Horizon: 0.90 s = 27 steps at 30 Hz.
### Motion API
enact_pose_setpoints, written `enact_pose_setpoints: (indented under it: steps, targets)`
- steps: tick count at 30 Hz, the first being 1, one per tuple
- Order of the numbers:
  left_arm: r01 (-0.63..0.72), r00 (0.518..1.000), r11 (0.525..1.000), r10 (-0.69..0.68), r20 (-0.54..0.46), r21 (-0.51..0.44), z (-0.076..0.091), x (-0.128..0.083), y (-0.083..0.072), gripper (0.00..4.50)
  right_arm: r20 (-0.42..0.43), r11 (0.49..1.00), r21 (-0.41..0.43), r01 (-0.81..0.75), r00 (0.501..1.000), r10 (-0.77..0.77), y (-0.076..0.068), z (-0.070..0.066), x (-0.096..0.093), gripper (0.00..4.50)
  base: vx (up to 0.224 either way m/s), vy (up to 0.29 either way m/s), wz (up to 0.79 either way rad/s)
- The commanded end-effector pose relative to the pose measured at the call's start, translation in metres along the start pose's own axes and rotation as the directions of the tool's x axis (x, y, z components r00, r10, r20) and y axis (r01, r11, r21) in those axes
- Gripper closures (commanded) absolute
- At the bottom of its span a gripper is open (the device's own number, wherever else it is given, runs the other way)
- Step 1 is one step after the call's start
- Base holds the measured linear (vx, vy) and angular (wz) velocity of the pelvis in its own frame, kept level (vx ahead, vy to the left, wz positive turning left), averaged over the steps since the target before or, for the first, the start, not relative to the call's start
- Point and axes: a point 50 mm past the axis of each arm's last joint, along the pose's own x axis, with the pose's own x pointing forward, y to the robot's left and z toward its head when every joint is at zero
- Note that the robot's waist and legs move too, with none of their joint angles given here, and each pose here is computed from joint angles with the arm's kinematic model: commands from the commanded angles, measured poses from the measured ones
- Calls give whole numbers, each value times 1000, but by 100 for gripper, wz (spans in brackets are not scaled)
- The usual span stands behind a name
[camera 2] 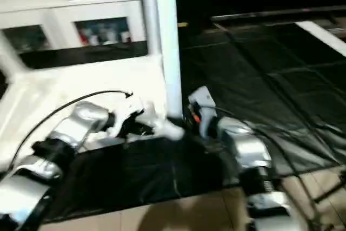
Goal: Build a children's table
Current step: Rotate leg to tighten
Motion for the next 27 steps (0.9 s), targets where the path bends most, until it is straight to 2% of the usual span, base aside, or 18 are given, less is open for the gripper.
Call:
enact_pose_setpoints:
  steps: [1,4,10,12,15,20,22,23,27]
  targets:
    - [-86,989,996,90,117,-40,32,15,-4,450,-77,997,77,-6,997,12,34,-14,29,252,0,0,0]
    - [-133,984,990,137,113,-43,34,18,-5,450,-86,993,99,70,994,-61,35,-13,35,252,0,0,0]
    - [-139,983,989,143,115,-48,31,14,-4,450,-73,990,95,107,992,-100,32,-12,35,252,0,0,0]
    - [-136,983,989,141,113,-49,28,11,-3,450,-50,993,65,100,994,-97,30,-10,33,196,0,0,0]
    - [-132,985,990,137,110,-45,24,9,-2,450,-27,995,56,78,997,-76,28,-9,29,178,0,0,0]
    - [-84,991,996,87,102,-25,16,3,-2,450,20,999,38,16,1000,-16,19,-7,13,138,0,0,0]
    - [-59,994,998,60,94,-13,12,0,-1,450,25,999,48,-6,1000,5,12,-7,3,124,0,0,0]
    - [-45,995,999,46,91,-14,10,-2,-1,450,27,998,56,-17,1000,16,8,-7,-2,103,0,0,0]
    - [33,996,999,-36,77,29,0,-8,-1,450,23,991,-13,-132,991,132,-5,0,-25,81,0,0,0]
